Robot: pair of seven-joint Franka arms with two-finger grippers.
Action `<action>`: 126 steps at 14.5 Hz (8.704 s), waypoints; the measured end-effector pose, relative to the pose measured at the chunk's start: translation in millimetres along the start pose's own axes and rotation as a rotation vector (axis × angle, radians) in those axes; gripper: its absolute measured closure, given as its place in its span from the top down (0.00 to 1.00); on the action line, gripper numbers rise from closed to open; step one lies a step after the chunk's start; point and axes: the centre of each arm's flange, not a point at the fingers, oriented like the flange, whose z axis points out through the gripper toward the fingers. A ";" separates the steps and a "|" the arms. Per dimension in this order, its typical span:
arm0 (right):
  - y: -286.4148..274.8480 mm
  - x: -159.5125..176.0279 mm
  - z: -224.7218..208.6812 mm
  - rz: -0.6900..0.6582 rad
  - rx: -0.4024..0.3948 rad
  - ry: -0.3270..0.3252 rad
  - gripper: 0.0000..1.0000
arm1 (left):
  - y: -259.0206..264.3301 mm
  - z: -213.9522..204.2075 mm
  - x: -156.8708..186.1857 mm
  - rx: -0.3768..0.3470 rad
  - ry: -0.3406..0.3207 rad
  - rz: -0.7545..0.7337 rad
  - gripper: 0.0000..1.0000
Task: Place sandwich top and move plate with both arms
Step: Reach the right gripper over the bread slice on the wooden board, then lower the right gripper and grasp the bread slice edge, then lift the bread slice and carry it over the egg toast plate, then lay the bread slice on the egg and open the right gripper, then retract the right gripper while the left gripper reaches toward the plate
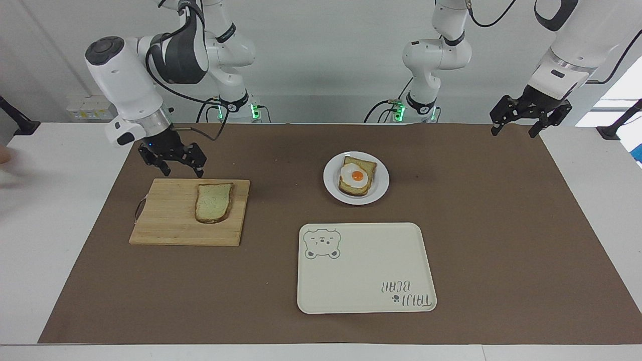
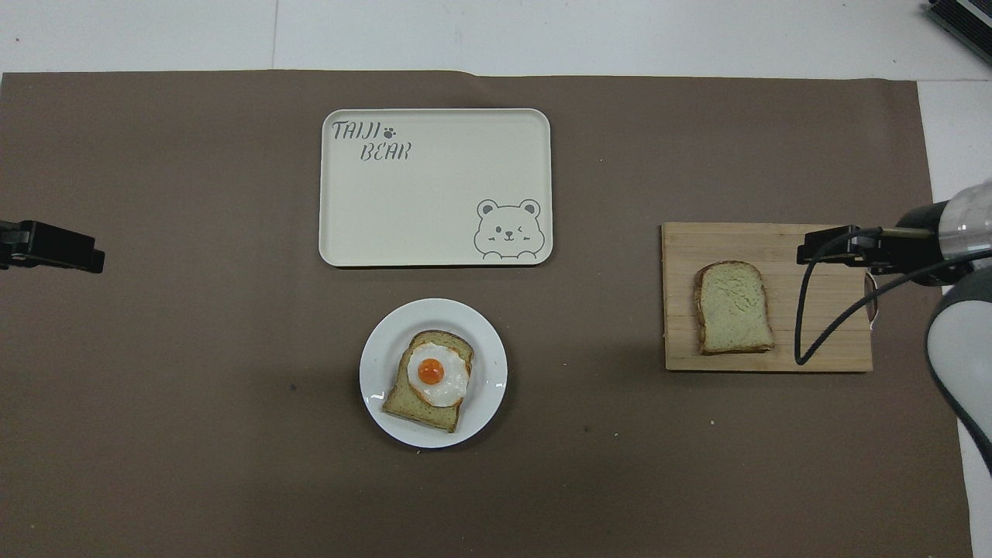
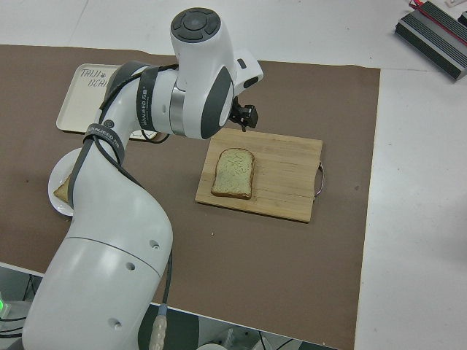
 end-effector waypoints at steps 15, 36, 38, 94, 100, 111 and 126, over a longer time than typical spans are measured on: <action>5.2 16.0 61.8 -0.018 -0.008 0.017 1.00 | 0.0 0.0 0.0 0.000 0.000 0.000 1.00; 66.3 -41.8 179.1 -0.126 0.066 -0.107 0.70 | 0.0 0.0 0.0 0.000 0.000 0.000 1.00; 62.5 -41.7 177.0 -0.124 0.076 -0.103 0.50 | 0.0 0.0 0.0 0.000 0.000 0.000 1.00; -347.4 -155.3 166.0 -0.192 0.304 -0.207 0.07 | 0.0 0.0 0.0 0.000 0.000 0.000 1.00; -349.6 -164.0 179.0 -0.173 0.292 -0.235 0.07 | 0.0 0.0 0.0 0.000 0.000 0.000 1.00; -285.3 -101.2 165.0 -0.225 0.126 -0.093 1.00 | -7.7 17.8 -1.8 -0.046 -0.033 -0.022 1.00; -89.4 -23.7 -55.9 -0.042 -0.052 0.038 1.00 | 12.6 177.0 -49.3 -0.360 -0.058 0.007 1.00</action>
